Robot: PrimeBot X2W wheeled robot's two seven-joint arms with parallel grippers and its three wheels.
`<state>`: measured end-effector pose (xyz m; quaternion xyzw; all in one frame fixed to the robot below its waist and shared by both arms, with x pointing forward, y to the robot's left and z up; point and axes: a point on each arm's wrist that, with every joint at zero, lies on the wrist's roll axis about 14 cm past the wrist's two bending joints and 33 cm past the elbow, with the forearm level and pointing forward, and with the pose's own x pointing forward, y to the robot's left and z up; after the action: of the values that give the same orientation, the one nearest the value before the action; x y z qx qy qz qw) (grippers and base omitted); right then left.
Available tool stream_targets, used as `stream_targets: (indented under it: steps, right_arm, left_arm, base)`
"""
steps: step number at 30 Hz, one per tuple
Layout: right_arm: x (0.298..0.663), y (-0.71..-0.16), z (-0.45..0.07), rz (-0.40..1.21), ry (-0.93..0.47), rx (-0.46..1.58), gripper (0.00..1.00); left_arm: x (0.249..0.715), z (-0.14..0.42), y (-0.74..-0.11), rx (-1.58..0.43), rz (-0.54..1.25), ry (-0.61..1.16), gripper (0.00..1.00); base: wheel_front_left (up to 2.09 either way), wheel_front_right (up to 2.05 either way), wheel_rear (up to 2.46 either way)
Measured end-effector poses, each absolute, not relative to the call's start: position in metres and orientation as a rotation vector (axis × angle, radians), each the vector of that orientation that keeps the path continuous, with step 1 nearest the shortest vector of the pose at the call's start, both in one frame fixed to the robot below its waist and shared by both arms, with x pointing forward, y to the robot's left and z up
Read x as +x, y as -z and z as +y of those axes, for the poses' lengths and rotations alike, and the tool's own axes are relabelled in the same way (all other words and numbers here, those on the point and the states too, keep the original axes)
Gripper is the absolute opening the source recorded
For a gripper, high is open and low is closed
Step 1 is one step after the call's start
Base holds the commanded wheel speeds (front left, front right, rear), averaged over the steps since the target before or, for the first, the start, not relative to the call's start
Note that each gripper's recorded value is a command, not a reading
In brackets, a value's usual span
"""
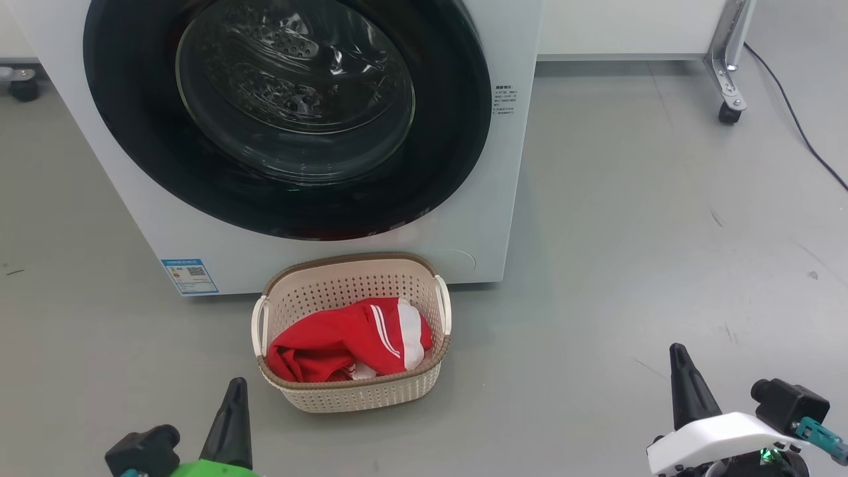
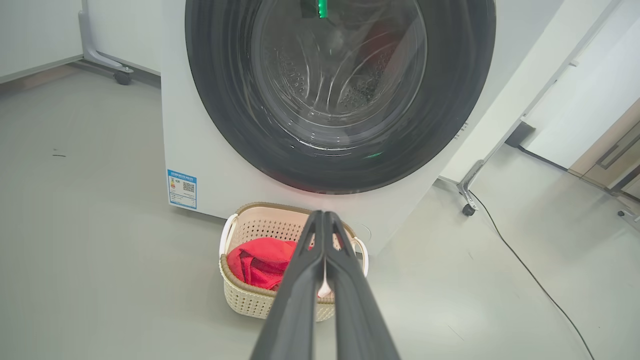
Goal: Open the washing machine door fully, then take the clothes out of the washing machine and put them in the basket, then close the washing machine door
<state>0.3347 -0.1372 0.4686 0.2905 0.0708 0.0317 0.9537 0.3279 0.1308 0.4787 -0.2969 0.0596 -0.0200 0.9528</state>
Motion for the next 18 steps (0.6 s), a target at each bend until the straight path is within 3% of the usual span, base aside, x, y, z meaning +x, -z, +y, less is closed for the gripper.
stream_targets:
  steps: [18]
  right_arm:
    - [0.343, -0.465, -0.153, 0.172, -0.009, 0.777, 0.0]
  left_arm:
    - [0.335, 0.142, -0.471, -0.798, 0.164, 0.002, 0.0]
  base:
    - [0.0, 0.0, 0.0]
